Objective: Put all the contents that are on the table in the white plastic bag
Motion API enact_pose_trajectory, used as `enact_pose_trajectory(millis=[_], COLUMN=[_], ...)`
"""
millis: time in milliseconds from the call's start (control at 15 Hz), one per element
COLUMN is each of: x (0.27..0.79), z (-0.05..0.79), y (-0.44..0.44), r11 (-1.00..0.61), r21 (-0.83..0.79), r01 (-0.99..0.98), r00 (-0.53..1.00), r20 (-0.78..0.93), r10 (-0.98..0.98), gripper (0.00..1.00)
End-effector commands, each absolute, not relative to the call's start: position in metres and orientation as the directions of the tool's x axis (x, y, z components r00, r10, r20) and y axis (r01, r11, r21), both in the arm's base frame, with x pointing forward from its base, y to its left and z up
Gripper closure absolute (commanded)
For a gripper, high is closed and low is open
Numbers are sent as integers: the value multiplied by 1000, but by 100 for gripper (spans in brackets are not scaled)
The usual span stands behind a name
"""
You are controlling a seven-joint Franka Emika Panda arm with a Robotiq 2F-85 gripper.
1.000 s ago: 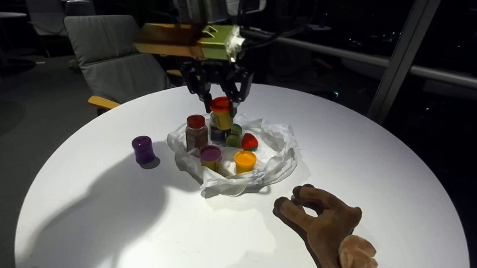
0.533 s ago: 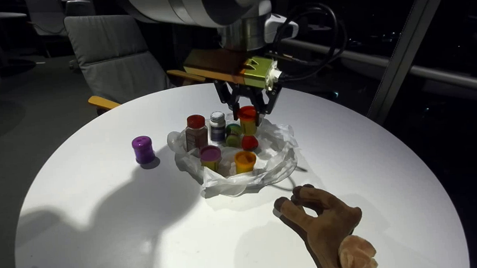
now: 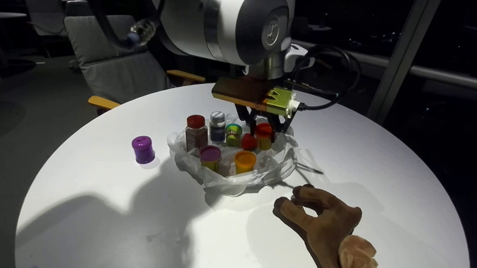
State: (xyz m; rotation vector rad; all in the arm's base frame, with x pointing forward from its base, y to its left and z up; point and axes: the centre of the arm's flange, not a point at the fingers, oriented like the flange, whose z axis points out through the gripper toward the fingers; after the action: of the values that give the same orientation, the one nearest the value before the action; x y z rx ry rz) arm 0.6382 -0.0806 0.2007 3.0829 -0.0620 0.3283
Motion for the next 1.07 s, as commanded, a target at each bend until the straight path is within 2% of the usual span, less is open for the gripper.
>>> enact_pose_trajectory(millis=[0, 67, 200, 333, 600, 1000], x=[657, 657, 650, 640, 614, 559], z=[188, 188, 203, 230, 296, 331], y=[-84, -82, -71, -53, -1, 113], r11=[-998, -999, -999, -999, -998, -981], r21=[12, 1, -13, -34, -58, -143], r01=[-55, -54, -47, -38, 4, 129], r00=[973, 973, 969, 965, 955, 986], r20=[225, 224, 243, 256, 297, 125], r10=[-51, -53, -49, -46, -13, 112], gripper=[72, 22, 16, 1, 0, 0])
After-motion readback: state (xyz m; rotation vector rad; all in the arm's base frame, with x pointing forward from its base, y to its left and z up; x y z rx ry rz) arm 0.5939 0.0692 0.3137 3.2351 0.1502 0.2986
